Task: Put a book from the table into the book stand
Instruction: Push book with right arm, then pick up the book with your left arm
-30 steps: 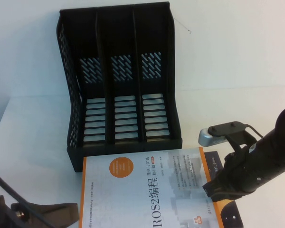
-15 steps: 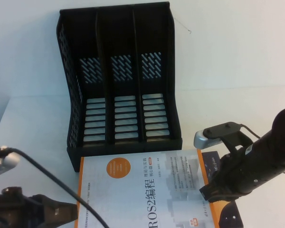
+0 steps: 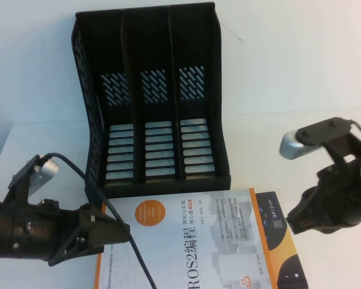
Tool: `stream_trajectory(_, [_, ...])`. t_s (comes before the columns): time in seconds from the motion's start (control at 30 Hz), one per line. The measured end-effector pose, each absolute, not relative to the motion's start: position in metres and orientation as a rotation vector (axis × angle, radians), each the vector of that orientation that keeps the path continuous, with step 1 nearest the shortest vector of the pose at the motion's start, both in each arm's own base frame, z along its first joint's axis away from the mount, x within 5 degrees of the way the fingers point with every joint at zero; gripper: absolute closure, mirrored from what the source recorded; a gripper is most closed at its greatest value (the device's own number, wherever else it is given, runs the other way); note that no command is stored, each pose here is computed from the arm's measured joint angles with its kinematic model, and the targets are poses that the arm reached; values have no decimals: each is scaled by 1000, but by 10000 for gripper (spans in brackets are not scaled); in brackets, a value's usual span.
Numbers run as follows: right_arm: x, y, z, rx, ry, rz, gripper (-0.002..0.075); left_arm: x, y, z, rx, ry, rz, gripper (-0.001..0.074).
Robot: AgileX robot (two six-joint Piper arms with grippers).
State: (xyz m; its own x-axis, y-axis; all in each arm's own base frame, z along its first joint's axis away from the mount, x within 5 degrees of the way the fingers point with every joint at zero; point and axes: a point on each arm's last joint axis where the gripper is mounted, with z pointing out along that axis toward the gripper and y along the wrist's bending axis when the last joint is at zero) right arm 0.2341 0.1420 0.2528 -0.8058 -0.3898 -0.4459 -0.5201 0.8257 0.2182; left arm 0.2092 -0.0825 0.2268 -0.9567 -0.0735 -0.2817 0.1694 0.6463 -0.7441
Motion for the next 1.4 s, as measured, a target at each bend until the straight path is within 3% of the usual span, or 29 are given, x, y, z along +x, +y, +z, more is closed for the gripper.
stream_trajectory(0.1, [230, 131, 263, -647, 2622, 440, 727, 214, -81, 226, 87, 2579, -1163, 150])
stream_trajectory(0.2, [226, 121, 272, -623, 2614, 413, 726, 216, -74, 224, 111, 2597, -1086, 144])
stream_trajectory(0.47, [223, 107, 275, -603, 2649, 337, 726, 226, -30, 219, -100, 2577, -1054, 292])
stream_trajectory(0.67, [224, 106, 275, -586, 2624, 331, 727, 238, -23, 199, -179, 2606, -1156, 403])
stream_trajectory(0.97, [227, 107, 277, -569, 2585, 331, 727, 251, -32, 169, -147, 2546, -1493, 426])
stream_trajectory(1.07, [228, 107, 277, -566, 2579, 331, 727, 253, -32, 163, -164, 2548, -1503, 383])
stream_trajectory(1.27, [228, 107, 277, -559, 2578, 341, 727, 256, -30, 158, -197, 2556, -1456, 178])
stream_trajectory(1.4, [227, 107, 276, -557, 2581, 343, 726, 257, -29, 156, -206, 2563, -1432, 144])
